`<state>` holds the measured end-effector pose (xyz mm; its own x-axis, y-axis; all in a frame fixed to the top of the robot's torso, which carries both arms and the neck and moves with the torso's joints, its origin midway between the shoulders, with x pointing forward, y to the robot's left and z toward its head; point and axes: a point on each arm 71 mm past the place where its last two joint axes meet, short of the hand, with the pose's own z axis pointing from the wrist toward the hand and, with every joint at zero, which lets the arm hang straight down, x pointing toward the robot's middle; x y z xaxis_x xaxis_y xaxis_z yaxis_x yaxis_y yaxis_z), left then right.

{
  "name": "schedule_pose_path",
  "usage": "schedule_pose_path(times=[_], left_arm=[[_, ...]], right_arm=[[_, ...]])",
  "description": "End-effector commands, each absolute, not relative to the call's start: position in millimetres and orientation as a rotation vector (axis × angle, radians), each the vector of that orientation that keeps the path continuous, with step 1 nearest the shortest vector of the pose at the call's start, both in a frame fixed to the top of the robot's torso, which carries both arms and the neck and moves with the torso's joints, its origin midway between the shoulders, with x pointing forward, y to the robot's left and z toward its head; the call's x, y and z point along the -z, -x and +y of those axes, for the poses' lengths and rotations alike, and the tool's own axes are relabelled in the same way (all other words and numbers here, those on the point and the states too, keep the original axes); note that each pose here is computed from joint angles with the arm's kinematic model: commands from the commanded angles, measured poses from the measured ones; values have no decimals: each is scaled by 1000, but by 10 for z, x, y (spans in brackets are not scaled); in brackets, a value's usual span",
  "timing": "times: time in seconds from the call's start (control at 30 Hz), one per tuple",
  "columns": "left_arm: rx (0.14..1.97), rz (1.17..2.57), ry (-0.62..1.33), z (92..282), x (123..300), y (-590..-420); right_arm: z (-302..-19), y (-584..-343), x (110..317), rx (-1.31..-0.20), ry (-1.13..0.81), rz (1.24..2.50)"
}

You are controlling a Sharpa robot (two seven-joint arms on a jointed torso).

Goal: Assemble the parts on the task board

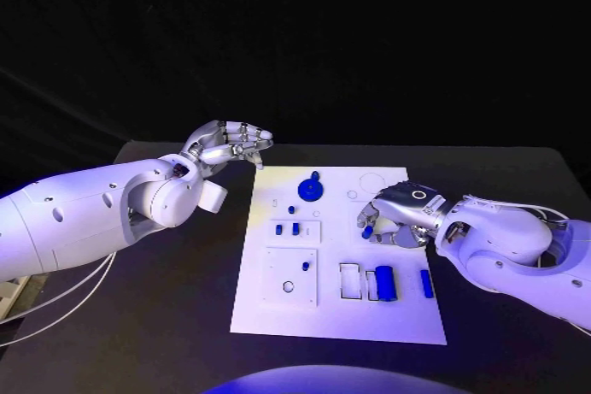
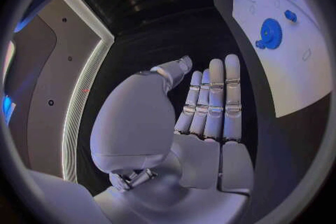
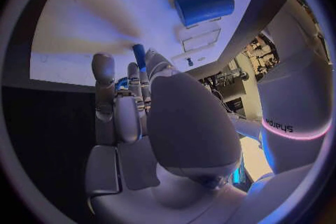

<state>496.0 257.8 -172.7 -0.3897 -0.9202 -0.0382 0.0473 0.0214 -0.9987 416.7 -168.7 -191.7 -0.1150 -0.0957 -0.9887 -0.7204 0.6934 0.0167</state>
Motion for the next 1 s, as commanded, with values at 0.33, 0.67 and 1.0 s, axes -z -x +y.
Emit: schedule_pose_path(times=[0.33,0.67,1.0], left_arm=[[1518,1486,922,2554,1716,-4948],[1517,1488,924,2556,1716,-4944],[1514,1491,926,2559,1718,-4944]], right_arm=[[-1687,-4209,1996,-613,655,1671],[-1676,-4221,2027,-620,624,1681],[-1725,-4252,2021,-620,554,1683]])
